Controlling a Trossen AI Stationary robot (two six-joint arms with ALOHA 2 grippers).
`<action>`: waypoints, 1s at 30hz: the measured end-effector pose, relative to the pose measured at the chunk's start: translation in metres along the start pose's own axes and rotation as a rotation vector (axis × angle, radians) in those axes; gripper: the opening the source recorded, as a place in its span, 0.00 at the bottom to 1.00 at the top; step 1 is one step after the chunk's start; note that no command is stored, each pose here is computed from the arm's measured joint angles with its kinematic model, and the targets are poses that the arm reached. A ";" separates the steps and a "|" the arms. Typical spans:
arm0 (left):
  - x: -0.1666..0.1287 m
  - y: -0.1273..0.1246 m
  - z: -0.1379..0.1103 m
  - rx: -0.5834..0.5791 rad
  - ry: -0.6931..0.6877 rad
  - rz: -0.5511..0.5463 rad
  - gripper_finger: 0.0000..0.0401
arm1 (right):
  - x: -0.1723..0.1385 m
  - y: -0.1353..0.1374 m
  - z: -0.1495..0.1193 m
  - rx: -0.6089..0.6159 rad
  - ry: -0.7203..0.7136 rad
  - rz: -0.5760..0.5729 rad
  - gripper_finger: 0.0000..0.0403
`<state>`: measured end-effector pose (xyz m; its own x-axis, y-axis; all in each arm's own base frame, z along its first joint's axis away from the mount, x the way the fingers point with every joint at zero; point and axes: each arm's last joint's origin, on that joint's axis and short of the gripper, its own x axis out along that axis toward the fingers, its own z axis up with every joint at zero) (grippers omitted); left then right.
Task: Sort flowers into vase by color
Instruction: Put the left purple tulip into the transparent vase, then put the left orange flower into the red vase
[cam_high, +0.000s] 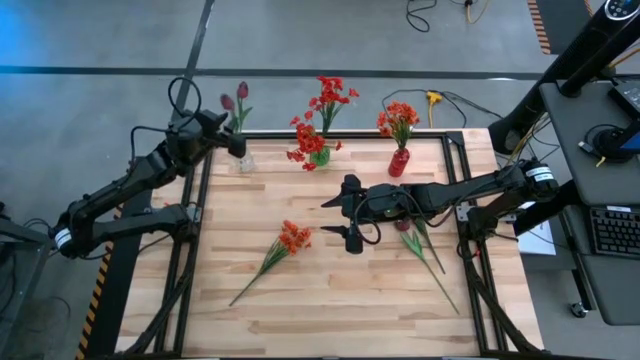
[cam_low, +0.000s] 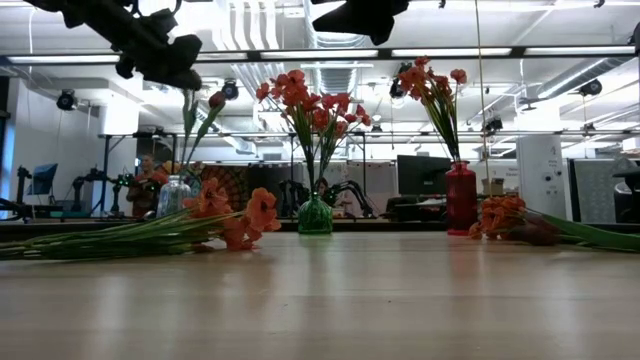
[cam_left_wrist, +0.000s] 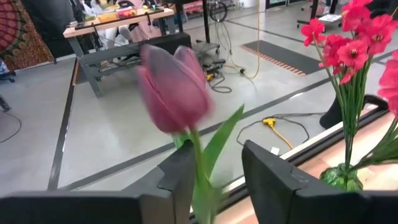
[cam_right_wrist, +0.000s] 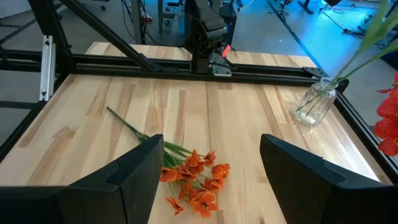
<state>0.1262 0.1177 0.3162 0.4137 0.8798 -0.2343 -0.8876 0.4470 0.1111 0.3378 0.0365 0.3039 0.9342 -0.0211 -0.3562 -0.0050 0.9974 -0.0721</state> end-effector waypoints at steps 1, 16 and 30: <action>0.000 0.000 -0.001 0.004 0.008 0.000 0.31 | 0.000 0.000 0.000 0.000 0.002 0.000 0.65; -0.037 0.017 0.002 -0.031 0.173 0.003 0.42 | 0.000 0.000 -0.003 0.027 0.033 0.001 0.65; -0.064 0.003 -0.008 -0.115 0.175 -0.315 0.42 | -0.008 0.000 -0.029 0.233 0.356 -0.039 0.65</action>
<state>0.0958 0.0618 0.3237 0.6377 0.6569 -0.4023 -0.7438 0.6610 -0.0997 0.3202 0.0347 0.2791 0.7505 -0.0412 -0.6595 0.1473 0.9834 0.1062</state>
